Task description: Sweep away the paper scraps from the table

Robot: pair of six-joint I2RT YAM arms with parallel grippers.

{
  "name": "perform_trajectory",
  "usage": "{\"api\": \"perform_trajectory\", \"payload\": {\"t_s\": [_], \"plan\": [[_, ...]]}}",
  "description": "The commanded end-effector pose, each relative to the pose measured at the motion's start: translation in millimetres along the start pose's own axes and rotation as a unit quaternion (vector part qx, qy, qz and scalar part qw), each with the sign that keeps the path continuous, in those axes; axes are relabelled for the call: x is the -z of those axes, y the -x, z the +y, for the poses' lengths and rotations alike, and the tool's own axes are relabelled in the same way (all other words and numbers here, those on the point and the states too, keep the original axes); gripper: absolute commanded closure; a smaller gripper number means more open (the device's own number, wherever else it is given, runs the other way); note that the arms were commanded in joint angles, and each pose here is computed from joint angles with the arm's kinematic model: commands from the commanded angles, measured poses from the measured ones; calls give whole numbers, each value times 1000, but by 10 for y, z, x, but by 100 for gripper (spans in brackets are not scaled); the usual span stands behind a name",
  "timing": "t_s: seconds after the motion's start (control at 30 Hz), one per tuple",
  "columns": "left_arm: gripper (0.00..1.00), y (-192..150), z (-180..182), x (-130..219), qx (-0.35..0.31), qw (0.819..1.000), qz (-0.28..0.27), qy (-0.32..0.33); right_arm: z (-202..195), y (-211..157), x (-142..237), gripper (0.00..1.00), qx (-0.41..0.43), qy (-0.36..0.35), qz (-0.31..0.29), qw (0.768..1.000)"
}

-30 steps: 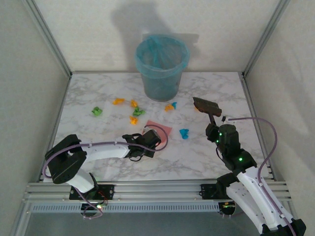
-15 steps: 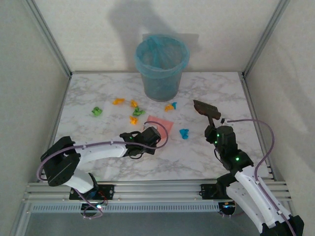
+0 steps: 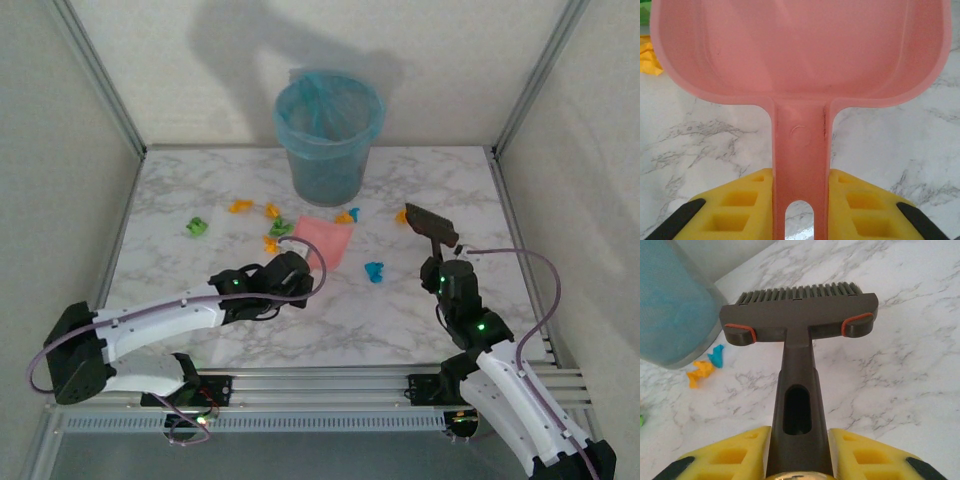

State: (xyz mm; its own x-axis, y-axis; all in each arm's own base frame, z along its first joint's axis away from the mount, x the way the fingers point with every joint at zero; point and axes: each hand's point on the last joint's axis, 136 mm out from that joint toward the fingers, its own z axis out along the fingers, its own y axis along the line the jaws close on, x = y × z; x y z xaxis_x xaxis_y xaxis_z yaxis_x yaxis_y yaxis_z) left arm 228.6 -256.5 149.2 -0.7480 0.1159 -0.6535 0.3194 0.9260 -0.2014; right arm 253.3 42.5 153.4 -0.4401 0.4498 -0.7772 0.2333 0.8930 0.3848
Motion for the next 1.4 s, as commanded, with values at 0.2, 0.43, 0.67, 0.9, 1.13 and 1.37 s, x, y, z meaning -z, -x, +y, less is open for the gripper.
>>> {"api": "perform_trajectory", "payload": {"t_s": [0.2,0.43,0.67,0.9,1.13,1.37], "plan": [[100,-133,-78,381,-9,999,9,-43,-43,369,136,100,43,-73,-6,996],[100,-280,-199,427,-11,997,38,-63,104,467,-49,100,95,-106,84,986],[100,-560,-337,220,-65,993,89,-43,107,696,-396,100,76,-119,106,984],[100,-884,-405,-84,-95,985,141,-31,300,641,-304,100,91,-75,148,982],[100,-966,-581,-326,-128,973,190,-20,296,336,103,100,159,-71,158,972],[100,-931,-731,-535,-149,966,211,-6,305,3,259,100,197,-57,179,962]]}}
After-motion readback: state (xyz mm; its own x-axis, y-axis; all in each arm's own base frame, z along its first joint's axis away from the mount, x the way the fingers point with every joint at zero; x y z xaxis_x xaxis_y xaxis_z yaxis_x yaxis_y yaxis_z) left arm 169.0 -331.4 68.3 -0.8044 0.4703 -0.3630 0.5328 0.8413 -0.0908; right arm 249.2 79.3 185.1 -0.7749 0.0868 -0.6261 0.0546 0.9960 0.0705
